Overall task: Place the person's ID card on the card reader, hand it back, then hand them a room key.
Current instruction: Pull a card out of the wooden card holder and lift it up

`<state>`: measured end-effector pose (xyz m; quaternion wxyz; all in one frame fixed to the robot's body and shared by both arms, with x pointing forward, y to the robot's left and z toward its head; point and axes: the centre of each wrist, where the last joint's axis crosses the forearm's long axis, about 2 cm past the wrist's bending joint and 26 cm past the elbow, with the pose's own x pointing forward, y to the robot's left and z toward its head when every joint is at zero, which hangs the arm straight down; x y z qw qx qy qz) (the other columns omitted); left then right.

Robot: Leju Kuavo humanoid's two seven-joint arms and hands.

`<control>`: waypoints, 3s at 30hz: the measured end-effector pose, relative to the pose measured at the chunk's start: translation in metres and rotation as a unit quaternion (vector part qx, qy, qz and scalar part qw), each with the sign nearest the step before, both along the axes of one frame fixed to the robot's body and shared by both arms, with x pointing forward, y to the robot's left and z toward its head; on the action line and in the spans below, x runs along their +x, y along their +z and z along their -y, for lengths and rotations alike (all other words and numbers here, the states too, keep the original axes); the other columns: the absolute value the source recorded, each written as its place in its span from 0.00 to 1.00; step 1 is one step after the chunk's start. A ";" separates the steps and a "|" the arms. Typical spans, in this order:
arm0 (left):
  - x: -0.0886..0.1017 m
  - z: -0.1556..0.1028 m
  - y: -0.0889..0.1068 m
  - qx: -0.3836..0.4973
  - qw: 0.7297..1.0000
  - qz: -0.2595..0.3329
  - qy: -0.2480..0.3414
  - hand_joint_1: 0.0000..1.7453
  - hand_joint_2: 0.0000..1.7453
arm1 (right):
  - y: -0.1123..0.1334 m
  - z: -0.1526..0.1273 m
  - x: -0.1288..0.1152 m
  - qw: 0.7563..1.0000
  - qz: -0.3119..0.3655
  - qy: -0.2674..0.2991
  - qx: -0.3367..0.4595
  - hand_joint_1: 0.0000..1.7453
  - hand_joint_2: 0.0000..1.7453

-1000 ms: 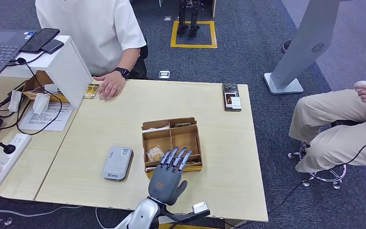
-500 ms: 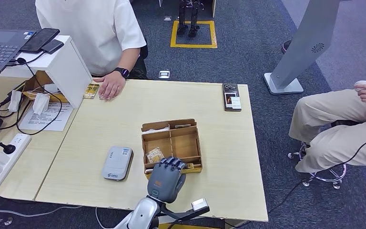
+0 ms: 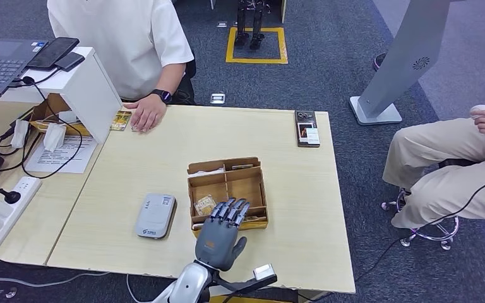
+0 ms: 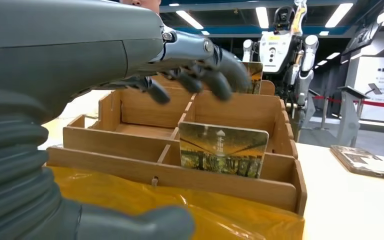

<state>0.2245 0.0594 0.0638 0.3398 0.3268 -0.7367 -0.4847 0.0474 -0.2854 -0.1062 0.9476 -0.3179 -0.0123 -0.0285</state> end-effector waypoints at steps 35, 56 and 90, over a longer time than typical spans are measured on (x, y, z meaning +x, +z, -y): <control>0.001 -0.002 0.007 -0.014 1.000 0.016 0.004 0.26 1.00 | 0.000 0.000 0.000 1.000 0.001 0.001 -0.001 0.00 1.00; 0.001 -0.003 0.007 -0.014 1.000 0.017 0.000 1.00 1.00 | 0.000 0.000 0.000 1.000 0.001 0.003 -0.001 0.00 1.00; 0.001 -0.005 0.010 -0.031 0.999 0.020 -0.012 0.00 1.00 | 0.000 0.000 0.000 1.000 0.001 0.002 -0.003 0.00 1.00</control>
